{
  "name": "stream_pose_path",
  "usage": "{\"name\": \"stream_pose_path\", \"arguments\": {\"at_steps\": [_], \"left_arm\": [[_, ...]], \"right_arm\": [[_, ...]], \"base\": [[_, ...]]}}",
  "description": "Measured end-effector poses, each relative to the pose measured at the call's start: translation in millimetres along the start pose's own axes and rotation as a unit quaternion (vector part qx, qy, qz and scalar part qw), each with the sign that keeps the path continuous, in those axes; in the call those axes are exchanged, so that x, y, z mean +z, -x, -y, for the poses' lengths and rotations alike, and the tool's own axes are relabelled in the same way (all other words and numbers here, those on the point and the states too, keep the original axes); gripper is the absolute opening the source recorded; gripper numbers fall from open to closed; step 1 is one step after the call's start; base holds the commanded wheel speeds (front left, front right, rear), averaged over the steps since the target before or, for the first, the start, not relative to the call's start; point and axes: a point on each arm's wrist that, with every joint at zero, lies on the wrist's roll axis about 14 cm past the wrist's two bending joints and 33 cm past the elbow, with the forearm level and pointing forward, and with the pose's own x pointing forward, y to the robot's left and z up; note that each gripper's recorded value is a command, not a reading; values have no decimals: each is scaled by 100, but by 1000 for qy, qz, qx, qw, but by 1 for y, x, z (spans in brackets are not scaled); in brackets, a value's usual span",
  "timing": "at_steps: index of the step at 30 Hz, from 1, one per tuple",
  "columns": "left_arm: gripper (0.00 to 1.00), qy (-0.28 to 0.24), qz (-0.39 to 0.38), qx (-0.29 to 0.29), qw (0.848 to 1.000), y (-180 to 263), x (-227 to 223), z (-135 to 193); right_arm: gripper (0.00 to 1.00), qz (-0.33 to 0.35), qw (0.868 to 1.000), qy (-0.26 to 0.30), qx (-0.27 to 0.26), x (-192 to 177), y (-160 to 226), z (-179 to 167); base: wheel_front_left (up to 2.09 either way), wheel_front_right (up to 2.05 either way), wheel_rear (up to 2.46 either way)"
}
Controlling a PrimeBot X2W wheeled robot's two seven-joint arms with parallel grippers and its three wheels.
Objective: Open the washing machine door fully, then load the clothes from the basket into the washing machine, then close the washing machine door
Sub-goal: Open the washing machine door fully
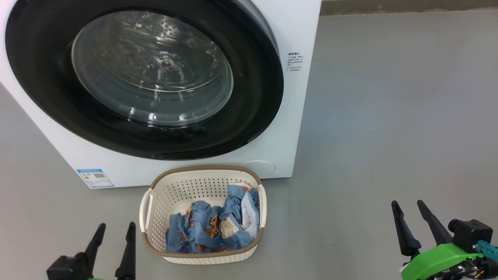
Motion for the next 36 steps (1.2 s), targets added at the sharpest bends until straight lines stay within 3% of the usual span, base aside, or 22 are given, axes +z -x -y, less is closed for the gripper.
{"name": "stream_pose_path", "arguments": {"at_steps": [9,10,11,13,14,27,36], "left_arm": [[100,0,-1,0,1000,0,-1,0],[100,1,-2,1,1000,0,-1,0],[100,1,-2,1,1000,0,-2,0],[100,3,-3,1,1000,0,-3,0],[100,4,-3,1,1000,-1,-3,1],[100,18,-7,7,1000,-16,-7,1],[100,26,-5,7,1000,-33,-9,2]], "right_arm": [[100,0,1000,-1,2,0,-1,-2],[89,0,1000,-2,2,0,-1,-2],[54,0,1000,-2,3,-1,-2,-3],[23,0,1000,-7,4,-1,-3,-5],[0,0,1000,-10,5,-1,-4,-6],[0,77,989,-120,31,51,-60,-36],[0,100,964,-237,62,75,-104,-61]], "base": [[0,0,-1],[0,0,0],[0,0,0],[0,0,0],[0,0,0],[0,0,0],[0,0,0]]}}
